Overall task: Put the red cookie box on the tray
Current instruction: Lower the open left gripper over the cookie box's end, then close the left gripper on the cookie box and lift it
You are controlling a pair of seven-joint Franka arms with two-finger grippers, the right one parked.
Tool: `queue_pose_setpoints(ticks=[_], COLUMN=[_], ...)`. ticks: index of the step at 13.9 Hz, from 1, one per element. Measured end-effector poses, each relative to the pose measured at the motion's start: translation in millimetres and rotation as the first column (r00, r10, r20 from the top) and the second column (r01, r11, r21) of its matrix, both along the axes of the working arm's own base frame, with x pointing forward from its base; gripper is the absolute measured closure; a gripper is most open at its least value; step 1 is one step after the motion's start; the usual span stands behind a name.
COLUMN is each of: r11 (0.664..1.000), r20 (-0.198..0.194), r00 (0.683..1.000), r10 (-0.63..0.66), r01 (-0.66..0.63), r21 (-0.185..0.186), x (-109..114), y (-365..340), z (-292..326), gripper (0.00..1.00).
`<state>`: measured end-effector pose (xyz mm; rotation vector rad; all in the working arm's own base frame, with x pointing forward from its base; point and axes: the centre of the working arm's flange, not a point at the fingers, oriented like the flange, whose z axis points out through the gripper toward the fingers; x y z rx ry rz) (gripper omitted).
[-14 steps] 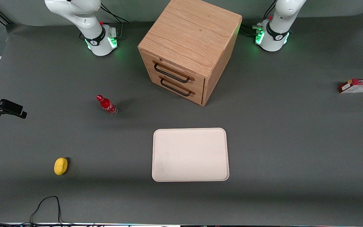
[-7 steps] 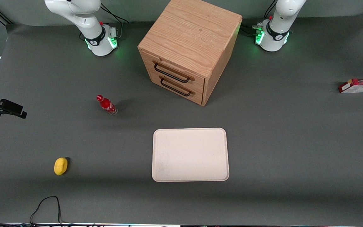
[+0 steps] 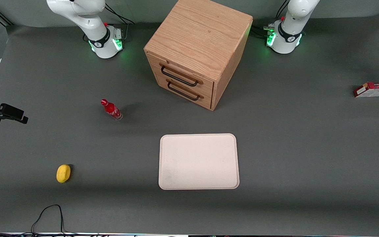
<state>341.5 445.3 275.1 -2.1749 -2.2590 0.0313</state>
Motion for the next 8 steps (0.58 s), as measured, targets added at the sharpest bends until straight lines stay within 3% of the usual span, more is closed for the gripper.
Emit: queue_pose_setpoints(ticks=[5,8], r11=[1.000,1.000], r20=[-0.003,-0.003], r00=[1.000,1.000], r10=[-0.003,-0.006], r01=[0.003,0.006], r21=[-0.006,-0.006], x=[1.7,3.2], y=[-0.2,-1.3], z=[-16.5,-16.4], gripper=[0.04,0.38])
